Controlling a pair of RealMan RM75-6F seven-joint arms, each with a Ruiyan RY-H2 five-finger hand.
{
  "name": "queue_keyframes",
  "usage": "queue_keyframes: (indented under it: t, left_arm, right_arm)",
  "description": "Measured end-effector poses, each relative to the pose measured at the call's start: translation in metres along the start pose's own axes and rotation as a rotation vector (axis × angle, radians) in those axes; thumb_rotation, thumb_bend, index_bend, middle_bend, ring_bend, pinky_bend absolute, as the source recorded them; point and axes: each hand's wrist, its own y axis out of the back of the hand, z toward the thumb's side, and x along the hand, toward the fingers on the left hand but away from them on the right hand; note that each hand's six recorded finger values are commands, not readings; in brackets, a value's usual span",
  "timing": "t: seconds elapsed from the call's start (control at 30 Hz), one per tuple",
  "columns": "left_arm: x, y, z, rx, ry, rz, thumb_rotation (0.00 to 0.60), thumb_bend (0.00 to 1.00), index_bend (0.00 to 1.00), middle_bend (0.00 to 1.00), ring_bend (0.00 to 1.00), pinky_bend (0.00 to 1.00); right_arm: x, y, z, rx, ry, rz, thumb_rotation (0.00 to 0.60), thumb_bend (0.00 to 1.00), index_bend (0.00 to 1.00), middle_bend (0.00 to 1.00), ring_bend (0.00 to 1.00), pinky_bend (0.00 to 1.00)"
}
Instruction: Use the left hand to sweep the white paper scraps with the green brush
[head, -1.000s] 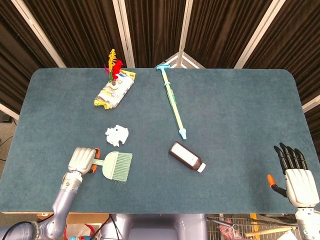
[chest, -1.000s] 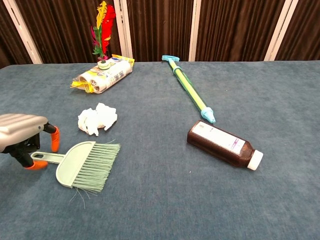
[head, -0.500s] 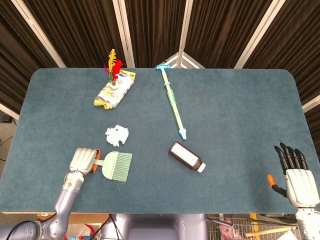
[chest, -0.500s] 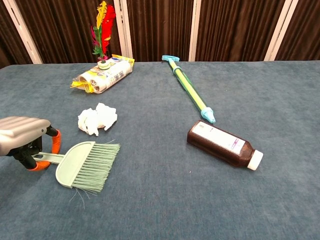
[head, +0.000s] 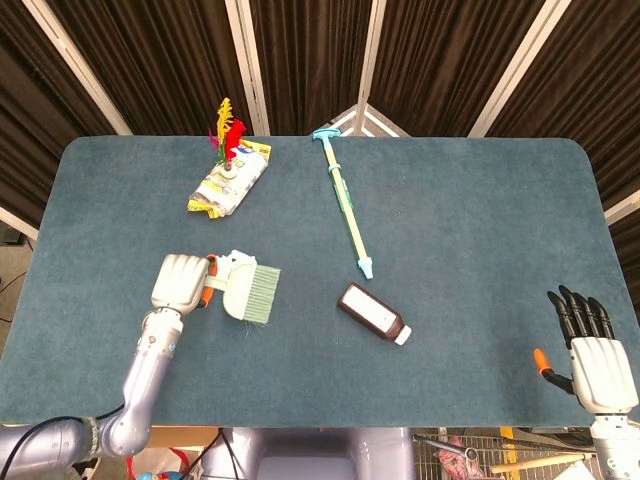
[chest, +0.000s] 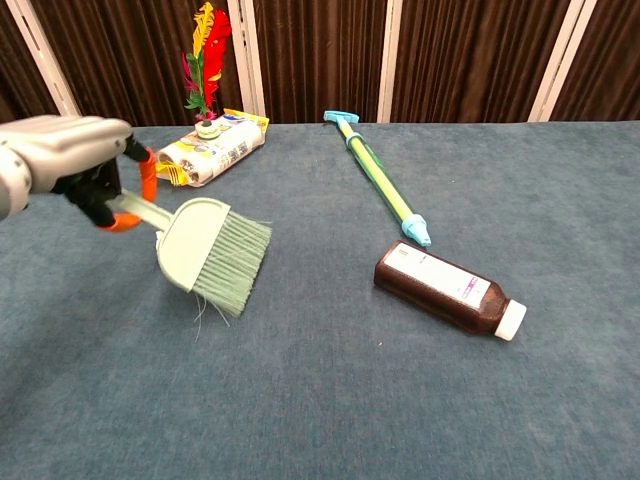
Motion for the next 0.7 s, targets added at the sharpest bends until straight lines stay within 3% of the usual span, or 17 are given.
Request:
queue_keyframes:
  t: [0.17,0.37,0.53,0.7]
  left_arm:
    - [0.026,0.011,0.025,0.066,-0.003,-0.022,0.6,0.75,0.79,1.0,1.0,1.0]
    - [0.058,0.008,0.038,0.102,0.04,-0.05,0.6,0.78,0.8,1.0,1.0,1.0]
    - [0.071,0.007,0.034,0.105,0.084,-0.079,0.6,0.79,0.8,1.0,1.0,1.0]
    - [0.067,0.015,0.011,0.137,0.121,-0.078,0.6,0.79,0.8,1.0,1.0,1.0]
  right_arm:
    - [-0.002,-0.001,-0.002,-0.018,-0.011,0.005,0.6,0.38,0.0,0.0,0.0,0.0]
    - [-0.003,-0.001,-0.005,-0.043,-0.025,0.014,0.6,0.38,0.0,0.0,0.0,0.0]
    - [-0.003,0.0,-0.006,-0.052,-0.028,0.017,0.6,0.38,0.0,0.0,0.0,0.0]
    - [-0.002,0.0,-0.004,-0.052,-0.025,0.017,0.6,0.38,0.0,0.0,0.0,0.0]
